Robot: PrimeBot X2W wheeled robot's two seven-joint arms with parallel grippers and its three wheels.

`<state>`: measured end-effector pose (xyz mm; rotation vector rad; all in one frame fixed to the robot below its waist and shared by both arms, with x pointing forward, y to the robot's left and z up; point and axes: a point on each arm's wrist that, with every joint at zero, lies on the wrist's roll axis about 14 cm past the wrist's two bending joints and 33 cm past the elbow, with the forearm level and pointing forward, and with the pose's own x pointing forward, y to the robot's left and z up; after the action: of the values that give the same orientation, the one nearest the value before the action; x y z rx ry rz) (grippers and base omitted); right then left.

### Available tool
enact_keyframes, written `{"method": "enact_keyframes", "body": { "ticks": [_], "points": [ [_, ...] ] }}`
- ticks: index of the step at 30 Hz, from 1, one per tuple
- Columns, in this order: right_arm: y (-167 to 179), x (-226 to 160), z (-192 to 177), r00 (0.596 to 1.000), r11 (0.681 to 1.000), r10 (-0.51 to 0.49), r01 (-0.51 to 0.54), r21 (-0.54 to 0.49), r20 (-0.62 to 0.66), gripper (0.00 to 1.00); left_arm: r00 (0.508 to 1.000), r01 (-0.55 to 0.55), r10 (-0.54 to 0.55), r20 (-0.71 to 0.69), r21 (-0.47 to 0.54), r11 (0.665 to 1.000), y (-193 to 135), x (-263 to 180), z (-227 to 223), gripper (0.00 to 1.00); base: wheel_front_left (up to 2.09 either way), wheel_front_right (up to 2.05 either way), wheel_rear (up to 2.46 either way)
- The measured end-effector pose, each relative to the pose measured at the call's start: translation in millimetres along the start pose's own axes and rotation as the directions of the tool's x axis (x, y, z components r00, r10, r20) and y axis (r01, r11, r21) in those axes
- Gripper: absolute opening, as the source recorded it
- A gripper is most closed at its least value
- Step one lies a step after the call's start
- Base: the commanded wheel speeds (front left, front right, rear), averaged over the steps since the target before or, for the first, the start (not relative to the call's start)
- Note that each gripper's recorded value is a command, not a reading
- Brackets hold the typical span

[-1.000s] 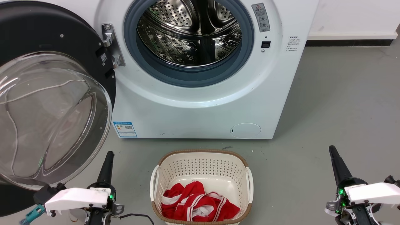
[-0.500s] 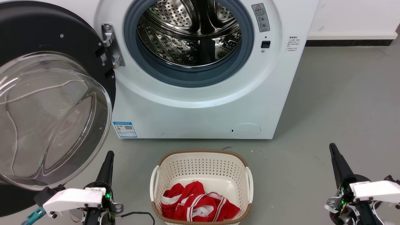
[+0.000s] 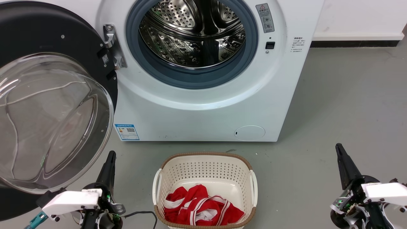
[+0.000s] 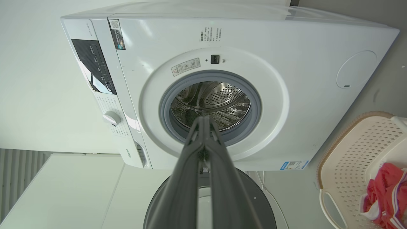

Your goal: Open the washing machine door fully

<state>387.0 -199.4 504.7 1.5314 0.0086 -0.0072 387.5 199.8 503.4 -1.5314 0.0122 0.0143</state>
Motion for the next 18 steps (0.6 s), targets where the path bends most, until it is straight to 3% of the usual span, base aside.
{"method": "enact_keyframes", "body": {
  "ticks": [18],
  "points": [
    [-0.8,0.1,0.7,1.000,0.999,-0.001,0.001,0.042,0.001,0.00,1.000,0.007,-0.007,-0.002,-0.042,0.999,-0.9,0.4,0.2,0.00,0.00,0.00,0.00]
  ]
}}
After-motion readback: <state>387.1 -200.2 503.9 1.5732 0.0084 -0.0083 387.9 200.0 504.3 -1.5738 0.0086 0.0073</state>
